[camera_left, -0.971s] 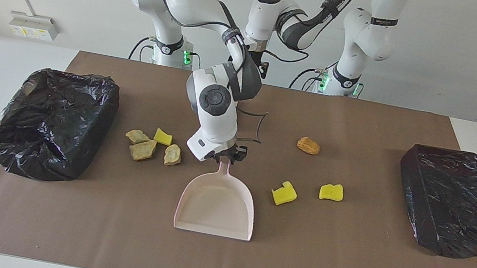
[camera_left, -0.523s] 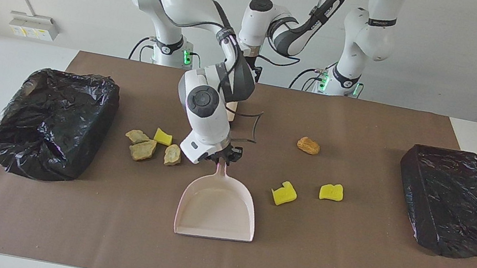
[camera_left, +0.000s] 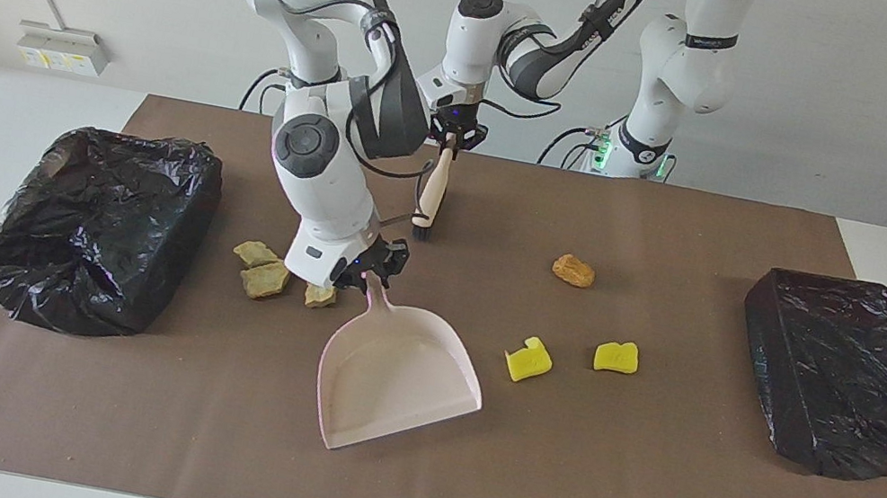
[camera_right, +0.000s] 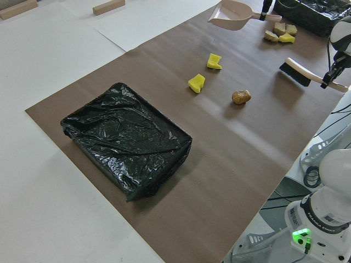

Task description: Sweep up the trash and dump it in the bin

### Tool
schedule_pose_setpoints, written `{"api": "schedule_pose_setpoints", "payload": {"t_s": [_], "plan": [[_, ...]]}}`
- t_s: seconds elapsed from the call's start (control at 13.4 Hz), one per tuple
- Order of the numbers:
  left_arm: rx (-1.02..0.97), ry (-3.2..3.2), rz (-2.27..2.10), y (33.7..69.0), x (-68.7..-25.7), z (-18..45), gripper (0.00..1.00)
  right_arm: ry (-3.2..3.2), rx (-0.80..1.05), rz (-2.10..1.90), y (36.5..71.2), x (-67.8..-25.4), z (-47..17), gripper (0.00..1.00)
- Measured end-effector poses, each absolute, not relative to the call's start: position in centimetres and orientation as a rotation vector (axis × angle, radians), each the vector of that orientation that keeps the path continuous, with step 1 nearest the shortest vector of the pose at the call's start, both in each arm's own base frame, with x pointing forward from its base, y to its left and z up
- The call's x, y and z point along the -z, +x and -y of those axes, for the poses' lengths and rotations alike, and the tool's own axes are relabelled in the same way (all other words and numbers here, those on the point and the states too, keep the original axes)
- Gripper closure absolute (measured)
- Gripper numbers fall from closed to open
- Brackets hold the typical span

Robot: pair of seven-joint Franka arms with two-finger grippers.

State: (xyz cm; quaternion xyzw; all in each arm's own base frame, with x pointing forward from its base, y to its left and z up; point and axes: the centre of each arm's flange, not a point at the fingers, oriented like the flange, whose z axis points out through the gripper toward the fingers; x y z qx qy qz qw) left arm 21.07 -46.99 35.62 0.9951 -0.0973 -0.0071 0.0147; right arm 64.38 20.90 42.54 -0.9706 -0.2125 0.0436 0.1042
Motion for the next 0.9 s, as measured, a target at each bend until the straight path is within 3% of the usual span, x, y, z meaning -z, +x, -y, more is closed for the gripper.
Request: {"api": "schedule_pose_setpoints", "payload": {"t_s": [0.3, 0.67, 0.9], "plan": [[-0.021, 3.132, 0.196, 25.9, -37.8, 44.2, 0.74, -2.837, -0.178, 0.907, 64.1, -42.0, -18.6, 0.69], [-0.020, 3.201, 0.002, 36.2, -38.6, 36.1, 0.74, -2.689, -0.217, 1.456, 63.5, -41.1, -18.0, 0.69], [-0.055, 3.214, -0.063, 42.4, -39.3, 29.9, 0.74, -2.545, -0.282, 1.727, 61.4, -40.4, -18.8, 0.69]]}}
